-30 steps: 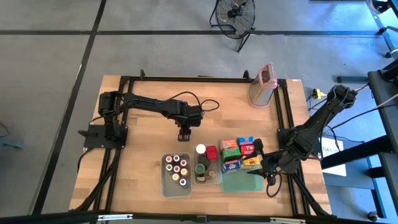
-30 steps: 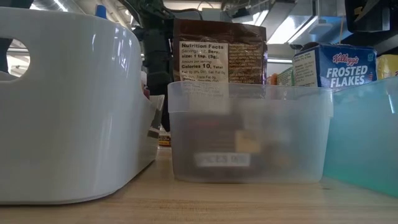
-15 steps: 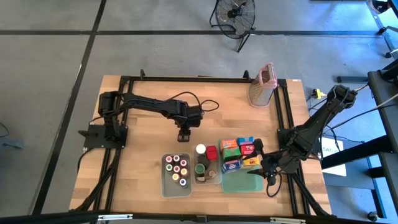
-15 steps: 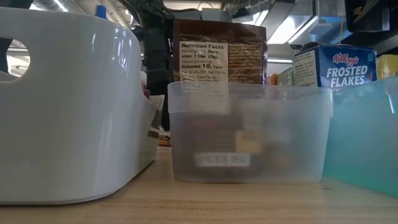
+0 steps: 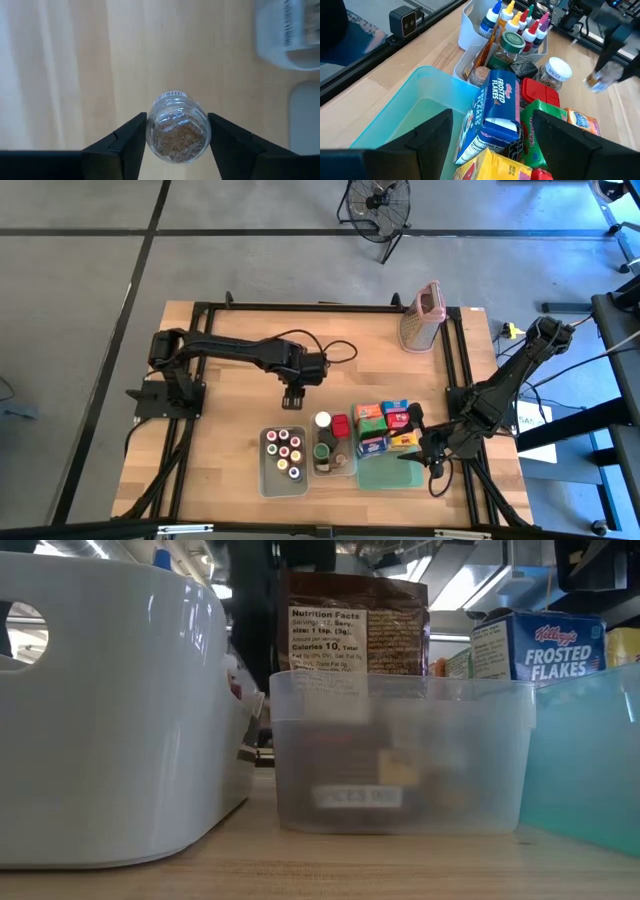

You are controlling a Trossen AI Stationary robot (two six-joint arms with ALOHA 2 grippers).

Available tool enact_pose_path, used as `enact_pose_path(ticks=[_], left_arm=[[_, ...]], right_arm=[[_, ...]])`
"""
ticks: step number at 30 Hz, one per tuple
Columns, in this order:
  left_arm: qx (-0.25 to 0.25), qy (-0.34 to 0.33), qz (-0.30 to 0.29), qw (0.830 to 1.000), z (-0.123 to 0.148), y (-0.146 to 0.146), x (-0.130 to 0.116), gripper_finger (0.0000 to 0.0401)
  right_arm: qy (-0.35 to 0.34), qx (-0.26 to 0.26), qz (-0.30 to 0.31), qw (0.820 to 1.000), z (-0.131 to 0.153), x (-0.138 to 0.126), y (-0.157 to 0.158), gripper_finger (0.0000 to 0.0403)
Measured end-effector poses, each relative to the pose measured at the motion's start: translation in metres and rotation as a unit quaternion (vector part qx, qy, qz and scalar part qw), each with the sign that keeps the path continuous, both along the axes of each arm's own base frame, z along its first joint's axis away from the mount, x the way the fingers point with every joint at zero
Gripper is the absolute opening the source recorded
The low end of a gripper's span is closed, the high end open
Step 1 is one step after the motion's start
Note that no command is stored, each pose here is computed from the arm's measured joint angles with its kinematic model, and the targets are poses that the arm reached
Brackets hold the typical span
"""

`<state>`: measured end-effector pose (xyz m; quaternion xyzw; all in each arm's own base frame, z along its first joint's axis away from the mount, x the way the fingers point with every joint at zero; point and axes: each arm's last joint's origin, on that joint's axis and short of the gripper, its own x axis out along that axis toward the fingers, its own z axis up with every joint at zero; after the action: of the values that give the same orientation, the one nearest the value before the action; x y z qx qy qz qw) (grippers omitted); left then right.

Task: Pick & Place Kitchen Items
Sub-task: Put the brown seasoning bottle into the white bin

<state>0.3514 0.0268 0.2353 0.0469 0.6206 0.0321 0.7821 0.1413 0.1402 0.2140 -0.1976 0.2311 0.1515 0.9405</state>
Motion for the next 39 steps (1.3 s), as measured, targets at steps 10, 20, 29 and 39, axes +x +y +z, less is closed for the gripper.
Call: enact_pose_path(ticks=[10,20,29,39], left_arm=[[0.036,-0.058,-0.031,0.997,0.082,-0.035,0.009,0.0193],[0.013,-0.175,-0.121,0.977,0.130,-0.101,0.011,0.0189],[-0.018,-0.223,-0.207,0.952,0.119,-0.150,0.027,0.0185],[-0.061,-0.177,-0.233,0.954,0.063,-0.136,0.071,0.0194]], right_arm=[[0.004,0.003,-0.007,1.000,-0.001,0.000,-0.001,0.0275],[0.006,0.004,-0.009,1.000,-0.001,0.000,-0.001,0.0275],[0.005,0.005,-0.009,1.000,-0.001,0.000,-0.001,0.0275],[-0.006,0.011,-0.006,1.000,0.001,0.001,0.000,0.0275]])
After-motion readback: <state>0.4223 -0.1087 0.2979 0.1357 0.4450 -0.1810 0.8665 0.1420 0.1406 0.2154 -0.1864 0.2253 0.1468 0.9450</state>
